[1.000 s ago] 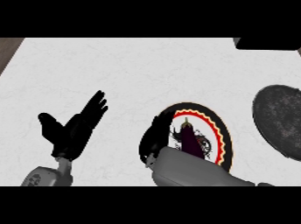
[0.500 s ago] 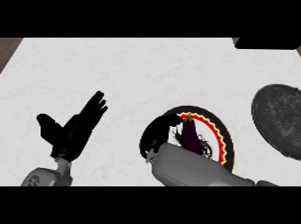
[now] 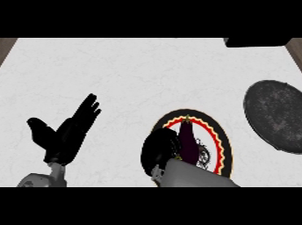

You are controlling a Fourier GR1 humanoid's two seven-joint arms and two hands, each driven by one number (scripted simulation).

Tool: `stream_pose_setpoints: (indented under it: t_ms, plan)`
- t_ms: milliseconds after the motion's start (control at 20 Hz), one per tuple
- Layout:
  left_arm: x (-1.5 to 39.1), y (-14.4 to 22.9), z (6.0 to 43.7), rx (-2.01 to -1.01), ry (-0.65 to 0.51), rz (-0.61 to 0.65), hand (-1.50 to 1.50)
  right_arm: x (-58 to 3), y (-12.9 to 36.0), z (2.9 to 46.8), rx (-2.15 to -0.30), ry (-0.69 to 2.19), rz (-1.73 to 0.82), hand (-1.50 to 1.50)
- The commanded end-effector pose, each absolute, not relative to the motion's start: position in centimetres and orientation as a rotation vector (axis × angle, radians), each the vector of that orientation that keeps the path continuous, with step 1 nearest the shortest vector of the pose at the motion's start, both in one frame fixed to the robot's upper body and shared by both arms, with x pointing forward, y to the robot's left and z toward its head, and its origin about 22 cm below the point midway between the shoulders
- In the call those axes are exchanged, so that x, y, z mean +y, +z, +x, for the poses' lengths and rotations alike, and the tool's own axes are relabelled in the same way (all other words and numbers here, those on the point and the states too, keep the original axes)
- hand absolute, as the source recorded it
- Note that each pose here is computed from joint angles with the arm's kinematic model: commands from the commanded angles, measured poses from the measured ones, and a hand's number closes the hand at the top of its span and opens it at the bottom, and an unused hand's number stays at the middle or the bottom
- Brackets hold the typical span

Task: Pick the bell pepper from the plate and place it in the pan

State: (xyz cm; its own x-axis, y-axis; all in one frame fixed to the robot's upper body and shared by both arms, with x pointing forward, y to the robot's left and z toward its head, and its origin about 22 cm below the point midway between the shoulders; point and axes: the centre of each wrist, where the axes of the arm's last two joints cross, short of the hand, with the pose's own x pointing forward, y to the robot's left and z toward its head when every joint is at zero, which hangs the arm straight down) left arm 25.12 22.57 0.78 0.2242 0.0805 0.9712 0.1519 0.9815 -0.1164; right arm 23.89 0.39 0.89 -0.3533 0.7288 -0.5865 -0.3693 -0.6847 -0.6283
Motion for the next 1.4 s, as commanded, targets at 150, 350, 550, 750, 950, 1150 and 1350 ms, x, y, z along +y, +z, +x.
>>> stream_pose_setpoints:
  t_ms: [150, 350, 550, 750, 950, 1150, 1350]
  plan:
    - [23.9, 0.2, 24.4, -1.332, 0.006, -0.161, 0.00, -3.9, 3.7, 20.0, -0.982, 1.719, -0.764, 1.50]
    - [24.6, 0.2, 24.1, -1.344, 0.005, -0.138, 0.00, -7.9, 5.4, 17.8, -1.199, 1.546, -0.863, 1.50]
    - [23.8, 0.0, 23.6, -1.334, 0.012, -0.144, 0.00, -10.7, 9.4, 16.2, -1.472, 1.335, -0.968, 1.50]
    - [23.9, 0.5, 23.6, -1.334, 0.008, -0.180, 0.00, -13.3, 12.5, 13.5, -1.629, 1.055, -0.910, 1.50]
    - [23.3, 0.6, 23.7, -1.364, -0.006, -0.184, 0.00, -16.0, 14.4, 11.1, -1.692, 0.830, -0.797, 1.50]
    - [23.1, 0.6, 23.9, -1.352, -0.030, -0.194, 0.00, -18.4, 13.1, 10.2, -1.675, 0.697, -0.788, 1.50]
    - [22.0, 1.8, 23.9, -1.360, -0.064, -0.226, 0.00, -21.4, 10.3, 11.8, -1.637, 0.618, -0.815, 1.50]
